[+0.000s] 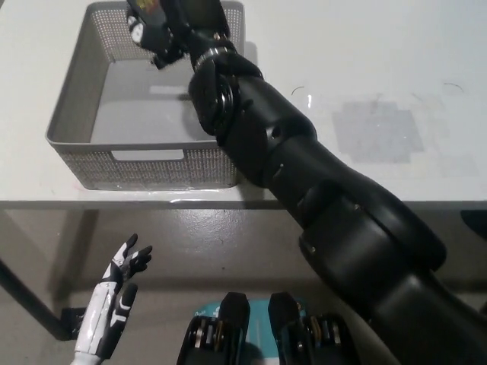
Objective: Use the right hand to pick up a black power cord and place it into a container on the left hand side
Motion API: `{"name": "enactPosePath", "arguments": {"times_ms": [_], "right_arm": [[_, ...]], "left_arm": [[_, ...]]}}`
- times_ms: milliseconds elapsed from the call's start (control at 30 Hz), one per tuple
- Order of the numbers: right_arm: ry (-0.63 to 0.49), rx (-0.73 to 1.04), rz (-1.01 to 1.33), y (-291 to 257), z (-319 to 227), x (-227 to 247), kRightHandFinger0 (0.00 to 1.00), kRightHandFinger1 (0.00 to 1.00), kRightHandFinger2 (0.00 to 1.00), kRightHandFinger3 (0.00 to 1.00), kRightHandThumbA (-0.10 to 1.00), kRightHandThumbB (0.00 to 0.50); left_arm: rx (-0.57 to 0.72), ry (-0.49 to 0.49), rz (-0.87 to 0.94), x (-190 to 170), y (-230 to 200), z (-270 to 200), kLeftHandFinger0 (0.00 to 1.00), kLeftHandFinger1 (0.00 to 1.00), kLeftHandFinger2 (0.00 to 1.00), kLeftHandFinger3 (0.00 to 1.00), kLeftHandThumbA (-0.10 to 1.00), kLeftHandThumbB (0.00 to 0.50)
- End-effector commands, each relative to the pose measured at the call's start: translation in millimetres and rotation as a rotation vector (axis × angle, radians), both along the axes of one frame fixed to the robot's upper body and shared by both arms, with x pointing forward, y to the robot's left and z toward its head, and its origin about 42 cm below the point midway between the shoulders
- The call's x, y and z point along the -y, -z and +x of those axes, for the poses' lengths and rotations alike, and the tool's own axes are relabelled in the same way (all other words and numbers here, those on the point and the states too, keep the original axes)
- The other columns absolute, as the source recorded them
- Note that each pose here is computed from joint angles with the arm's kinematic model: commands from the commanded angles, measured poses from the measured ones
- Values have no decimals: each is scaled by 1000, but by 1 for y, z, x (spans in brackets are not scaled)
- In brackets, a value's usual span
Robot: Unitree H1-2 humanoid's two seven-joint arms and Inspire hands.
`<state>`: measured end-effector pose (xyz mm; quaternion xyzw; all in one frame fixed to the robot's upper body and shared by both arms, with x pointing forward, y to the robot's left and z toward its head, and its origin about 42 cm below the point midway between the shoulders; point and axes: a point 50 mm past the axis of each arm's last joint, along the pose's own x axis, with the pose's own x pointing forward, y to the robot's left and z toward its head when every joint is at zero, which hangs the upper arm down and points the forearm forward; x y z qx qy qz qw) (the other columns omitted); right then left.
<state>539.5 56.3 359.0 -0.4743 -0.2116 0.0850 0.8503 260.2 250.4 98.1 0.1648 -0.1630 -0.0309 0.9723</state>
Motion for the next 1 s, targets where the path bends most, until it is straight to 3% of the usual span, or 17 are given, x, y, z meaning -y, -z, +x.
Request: {"name": "enactPosePath", "arguments": {"times_ms": [0,33,67,100,133,200,233,300,567,767,967], "right_arm": [[-22,-42,-38,-16,2,-3,73,171,348,393,-100,243],[-14,-86,-42,-15,3,-3,136,294,558,661,-23,231],[-12,-131,-61,-14,5,-1,453,706,981,1000,243,263],[-17,-165,-89,-13,6,1,799,1000,1000,1000,588,385],[-23,-201,-119,-11,8,3,1000,1000,1000,1000,647,381],[-20,-223,-134,-12,10,7,1000,1000,1000,1000,738,427],[-19,-244,-152,-11,12,11,1000,1000,1000,1000,896,491],[-20,-259,-167,-9,15,18,1000,1000,1000,1000,1000,500],[-19,-262,-147,-16,22,34,1000,1000,1000,1000,1000,500],[-15,-249,-121,-20,26,41,1000,1000,1000,1000,1000,500],[-55,-123,26,-47,30,52,1000,1000,1000,1000,1000,500]], "left_arm": [[66,28,40,-3,-11,4,840,820,846,1000,1000,208],[72,29,49,-3,-12,6,846,826,844,1000,1000,203],[79,32,57,-3,-14,8,848,826,843,1000,1000,201],[82,34,61,-2,-15,9,848,825,841,1000,1000,202],[85,36,64,-2,-16,10,847,825,840,1000,1000,202],[89,42,66,-2,-17,12,844,816,834,1000,1000,204],[90,47,63,-2,-18,13,820,797,825,1000,1000,213],[91,56,62,-2,-19,16,810,783,818,1000,1000,213],[88,63,66,-1,-19,16,801,769,816,1000,1000,232],[87,72,67,1,-18,17,785,776,828,1000,1000,212],[83,80,70,1,-18,17,766,767,817,1000,1000,212]]}}
